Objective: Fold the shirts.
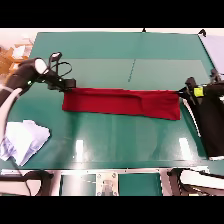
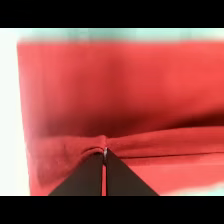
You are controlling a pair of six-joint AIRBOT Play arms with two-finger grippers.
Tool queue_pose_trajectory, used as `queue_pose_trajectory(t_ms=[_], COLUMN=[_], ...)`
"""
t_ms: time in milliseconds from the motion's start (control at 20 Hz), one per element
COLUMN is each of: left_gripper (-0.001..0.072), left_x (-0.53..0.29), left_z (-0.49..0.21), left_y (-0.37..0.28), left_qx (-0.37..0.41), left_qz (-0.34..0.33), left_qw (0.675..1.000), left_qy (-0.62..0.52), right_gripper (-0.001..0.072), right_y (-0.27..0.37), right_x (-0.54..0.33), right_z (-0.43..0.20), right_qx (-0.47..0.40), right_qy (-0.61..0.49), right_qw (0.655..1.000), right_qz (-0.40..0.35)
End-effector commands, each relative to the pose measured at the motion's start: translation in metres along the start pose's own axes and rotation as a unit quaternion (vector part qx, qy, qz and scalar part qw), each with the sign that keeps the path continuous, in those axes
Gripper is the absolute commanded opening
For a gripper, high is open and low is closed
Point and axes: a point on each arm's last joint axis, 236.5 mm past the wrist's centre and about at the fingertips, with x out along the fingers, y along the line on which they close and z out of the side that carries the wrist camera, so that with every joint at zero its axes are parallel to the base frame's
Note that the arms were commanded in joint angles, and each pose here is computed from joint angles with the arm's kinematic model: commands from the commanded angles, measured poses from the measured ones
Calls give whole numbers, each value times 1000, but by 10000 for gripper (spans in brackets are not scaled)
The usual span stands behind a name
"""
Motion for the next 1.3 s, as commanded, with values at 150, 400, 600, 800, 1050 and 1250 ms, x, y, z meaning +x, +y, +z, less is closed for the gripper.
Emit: queue_pose_trajectory(t_ms=[150, 400, 600, 800, 1050, 1250], left_gripper=[670, 669, 517, 234, 233, 148], left_x=[41, -26, -38, -38, -38, -40], left_z=[62, 61, 37, 33, 34, 38], left_y=[8, 33, 43, 32, 21, -9], left_qx=[7, -8, -17, -14, -17, -12], left_qz=[1, 9, 12, -9, -31, -91], left_qw=[999, 1000, 997, 996, 996, 993], left_qy=[-49, 19, 76, 84, 83, 74], right_gripper=[291, 589, 655, 703, 703, 359], right_y=[-4, -30, -82, -92, -87, -74], right_x=[56, -12, 5, 42, 85, 101], right_z=[55, 65, 49, 30, 8, 7], right_qx=[-15, -113, -125, -129, -136, -152], right_qy=[5, 42, 90, 154, 201, 195], right_qw=[1000, 993, 987, 980, 970, 969], right_qz=[2, -22, -43, 3, 22, 12])
